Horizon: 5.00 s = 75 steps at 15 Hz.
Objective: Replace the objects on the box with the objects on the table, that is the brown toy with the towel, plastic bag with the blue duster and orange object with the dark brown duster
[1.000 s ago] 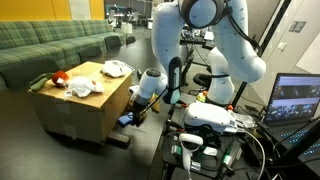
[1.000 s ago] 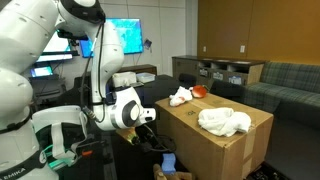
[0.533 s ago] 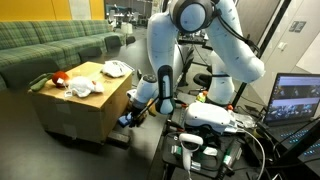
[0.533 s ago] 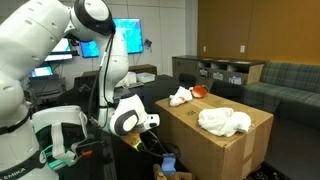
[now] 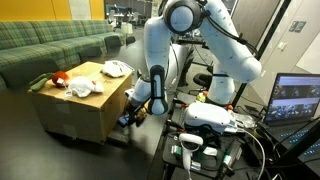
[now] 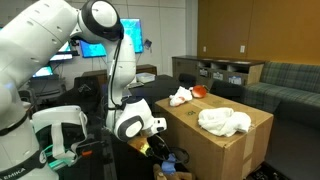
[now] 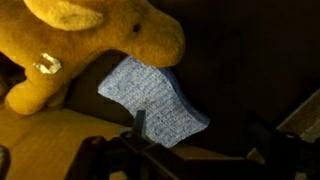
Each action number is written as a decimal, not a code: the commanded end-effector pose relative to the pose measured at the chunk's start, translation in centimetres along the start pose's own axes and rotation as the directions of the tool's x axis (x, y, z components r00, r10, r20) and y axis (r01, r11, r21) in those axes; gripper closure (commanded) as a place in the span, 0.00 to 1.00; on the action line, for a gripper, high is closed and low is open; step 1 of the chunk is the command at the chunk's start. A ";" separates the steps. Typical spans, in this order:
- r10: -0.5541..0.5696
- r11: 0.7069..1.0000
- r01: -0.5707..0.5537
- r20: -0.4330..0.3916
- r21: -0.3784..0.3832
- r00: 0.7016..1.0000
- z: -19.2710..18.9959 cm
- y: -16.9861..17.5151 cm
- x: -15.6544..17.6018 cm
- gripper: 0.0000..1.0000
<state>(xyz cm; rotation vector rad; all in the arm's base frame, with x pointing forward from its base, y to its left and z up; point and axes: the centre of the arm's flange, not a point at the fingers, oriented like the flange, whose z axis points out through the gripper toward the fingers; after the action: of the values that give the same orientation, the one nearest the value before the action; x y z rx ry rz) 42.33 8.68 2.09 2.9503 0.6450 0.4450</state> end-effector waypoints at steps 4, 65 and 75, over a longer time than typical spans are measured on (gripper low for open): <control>-0.028 0.997 0.030 -0.031 0.075 0.999 1.9 0.6 0.3 0.00; 0.164 0.954 -0.153 0.023 -0.258 0.986 -7.6 -4.5 -0.6 0.04; 0.475 0.873 -0.419 0.238 -0.250 0.847 -5.7 -8.1 1.7 0.00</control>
<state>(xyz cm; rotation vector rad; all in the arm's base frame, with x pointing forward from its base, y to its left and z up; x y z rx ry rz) 36.76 15.03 6.24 2.8593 -0.0191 0.1185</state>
